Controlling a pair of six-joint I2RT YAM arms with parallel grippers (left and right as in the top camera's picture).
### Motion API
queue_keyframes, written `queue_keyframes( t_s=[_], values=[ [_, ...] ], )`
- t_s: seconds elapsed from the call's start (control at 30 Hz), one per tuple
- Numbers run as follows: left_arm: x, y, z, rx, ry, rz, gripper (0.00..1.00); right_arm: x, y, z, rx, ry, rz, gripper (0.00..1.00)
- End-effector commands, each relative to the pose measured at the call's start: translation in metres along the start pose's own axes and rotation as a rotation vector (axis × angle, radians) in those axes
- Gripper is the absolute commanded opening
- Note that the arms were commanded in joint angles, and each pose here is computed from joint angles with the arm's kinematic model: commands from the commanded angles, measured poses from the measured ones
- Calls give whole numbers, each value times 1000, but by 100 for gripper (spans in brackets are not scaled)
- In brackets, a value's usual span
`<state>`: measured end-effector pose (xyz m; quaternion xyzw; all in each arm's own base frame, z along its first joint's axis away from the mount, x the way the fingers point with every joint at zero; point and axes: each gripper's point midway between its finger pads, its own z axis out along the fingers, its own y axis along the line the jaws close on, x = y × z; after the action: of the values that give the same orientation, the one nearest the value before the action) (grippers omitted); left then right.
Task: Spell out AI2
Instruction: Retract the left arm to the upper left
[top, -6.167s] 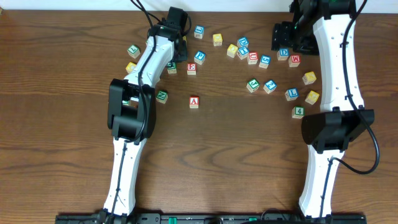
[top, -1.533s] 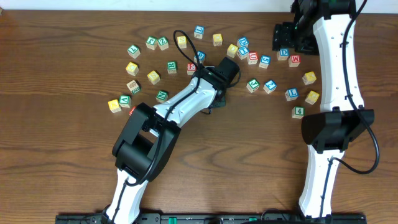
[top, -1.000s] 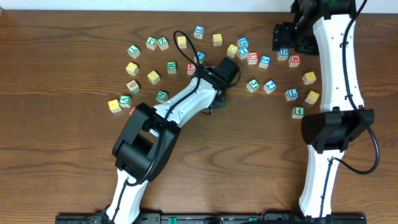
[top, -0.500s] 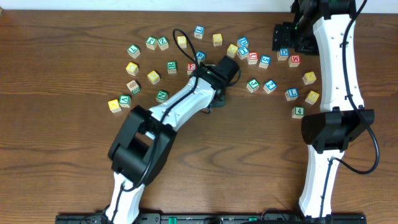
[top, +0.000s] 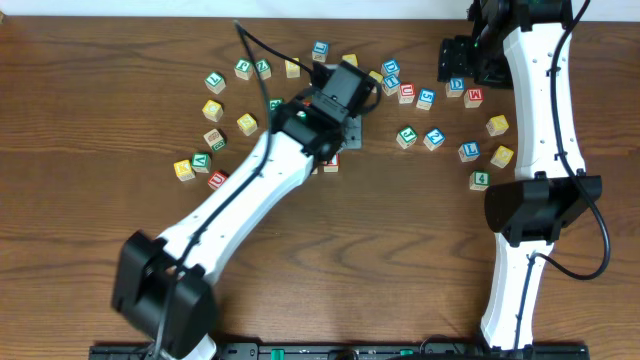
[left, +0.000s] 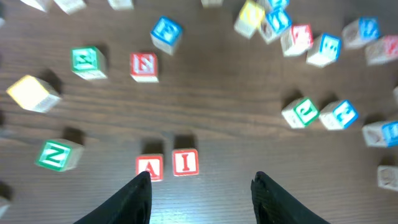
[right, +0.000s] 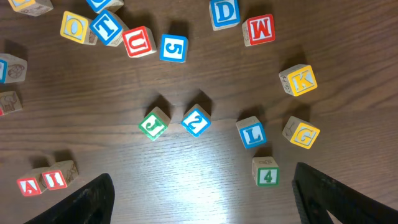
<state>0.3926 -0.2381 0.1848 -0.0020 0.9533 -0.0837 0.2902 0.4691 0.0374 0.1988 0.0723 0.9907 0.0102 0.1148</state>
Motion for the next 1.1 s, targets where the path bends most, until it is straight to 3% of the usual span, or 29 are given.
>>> queue_keyframes(
  t_s=[0.0,0.3,0.57,0.73,0.87,1.07],
  values=[
    [-23,25,-27,-13,-67,-31,51,2,2,-7,3,-11,-18,87],
    [-51,120,-83,-125,-134,-145,51,0,8,-7,-3,-23,-29,87],
    [-59,184,-100,-221,-157,-261,52,-6,37,-8,-30,-75,-80,92],
    [-59,208,-102,-259,-158,-308,52,-16,56,-10,-55,-131,-96,95],
    [-58,217,-103,-274,-155,-326,52,-25,66,-13,-76,-176,-63,88],
    [-54,220,-101,-284,-139,-330,52,-33,72,-15,-94,-214,-39,86]
  ],
)
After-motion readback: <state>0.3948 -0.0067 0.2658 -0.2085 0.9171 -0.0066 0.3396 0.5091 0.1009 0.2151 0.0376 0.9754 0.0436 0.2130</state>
